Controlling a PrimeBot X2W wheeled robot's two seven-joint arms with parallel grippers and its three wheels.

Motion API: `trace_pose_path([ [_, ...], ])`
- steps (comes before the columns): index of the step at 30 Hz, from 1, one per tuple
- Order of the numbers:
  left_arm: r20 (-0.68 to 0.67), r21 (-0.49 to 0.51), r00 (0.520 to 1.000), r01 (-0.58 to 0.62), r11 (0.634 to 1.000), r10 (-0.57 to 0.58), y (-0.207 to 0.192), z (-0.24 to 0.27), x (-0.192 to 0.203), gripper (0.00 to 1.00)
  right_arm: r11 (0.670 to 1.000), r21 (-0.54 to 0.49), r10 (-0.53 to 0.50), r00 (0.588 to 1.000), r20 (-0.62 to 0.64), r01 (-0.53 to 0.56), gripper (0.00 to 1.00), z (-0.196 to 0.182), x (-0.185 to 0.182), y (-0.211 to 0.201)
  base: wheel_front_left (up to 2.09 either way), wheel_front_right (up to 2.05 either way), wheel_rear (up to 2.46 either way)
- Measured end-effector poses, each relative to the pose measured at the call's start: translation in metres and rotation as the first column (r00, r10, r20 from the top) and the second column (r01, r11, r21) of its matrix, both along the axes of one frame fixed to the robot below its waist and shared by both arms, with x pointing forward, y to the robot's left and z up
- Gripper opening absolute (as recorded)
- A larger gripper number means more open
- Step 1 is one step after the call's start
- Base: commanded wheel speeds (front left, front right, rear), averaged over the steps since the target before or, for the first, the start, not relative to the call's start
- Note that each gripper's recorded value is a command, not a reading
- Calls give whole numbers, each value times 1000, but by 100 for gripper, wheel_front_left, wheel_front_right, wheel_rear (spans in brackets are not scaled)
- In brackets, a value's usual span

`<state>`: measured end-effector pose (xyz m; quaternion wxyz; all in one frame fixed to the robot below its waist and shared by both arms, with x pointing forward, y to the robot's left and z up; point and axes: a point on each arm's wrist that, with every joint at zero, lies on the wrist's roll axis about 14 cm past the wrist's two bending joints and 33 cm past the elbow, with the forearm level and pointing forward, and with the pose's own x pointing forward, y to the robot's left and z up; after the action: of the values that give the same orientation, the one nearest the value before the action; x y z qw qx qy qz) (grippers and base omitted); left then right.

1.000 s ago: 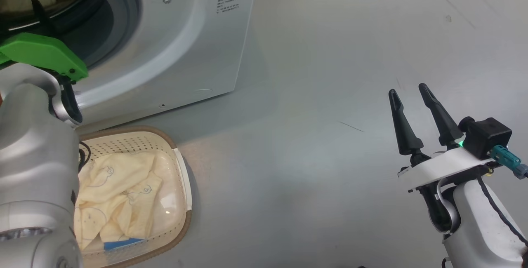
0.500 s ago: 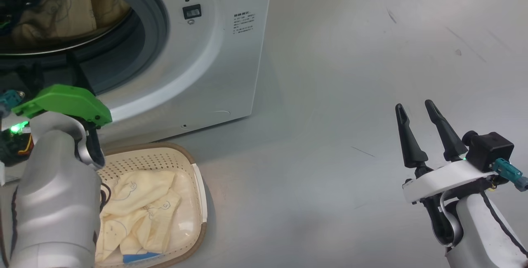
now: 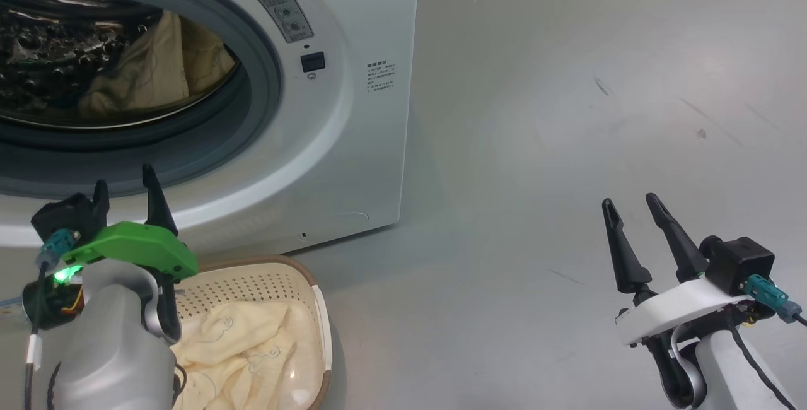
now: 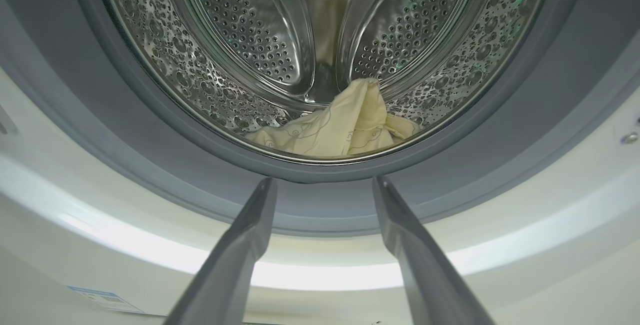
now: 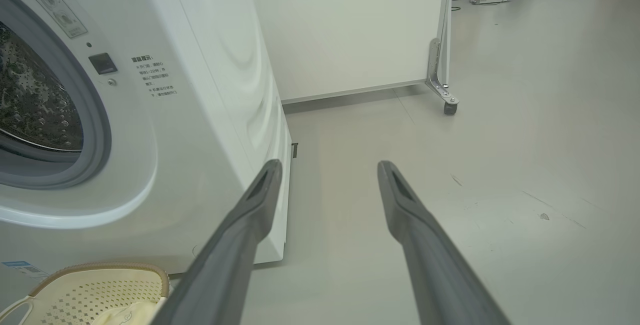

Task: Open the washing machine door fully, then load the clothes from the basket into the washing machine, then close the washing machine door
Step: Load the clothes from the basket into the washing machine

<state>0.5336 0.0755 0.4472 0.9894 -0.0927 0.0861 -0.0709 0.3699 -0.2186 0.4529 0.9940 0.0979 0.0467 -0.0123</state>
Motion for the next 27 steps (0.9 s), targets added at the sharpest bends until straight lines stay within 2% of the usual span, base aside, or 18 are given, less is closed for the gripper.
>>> trace_pose_path([
  [15, -18, -70, 1000, 22, 997, -23, 13, -8, -64, 100, 1000, 0, -16, 999, 47, 16, 100, 15, -24, -4, 0, 0, 0],
  [27, 9, -106, 999, 36, 994, -36, 11, -1, -84, 100, 1000, -5, -18, 998, 68, 19, 100, 22, -29, -6, 0, 0, 0],
])
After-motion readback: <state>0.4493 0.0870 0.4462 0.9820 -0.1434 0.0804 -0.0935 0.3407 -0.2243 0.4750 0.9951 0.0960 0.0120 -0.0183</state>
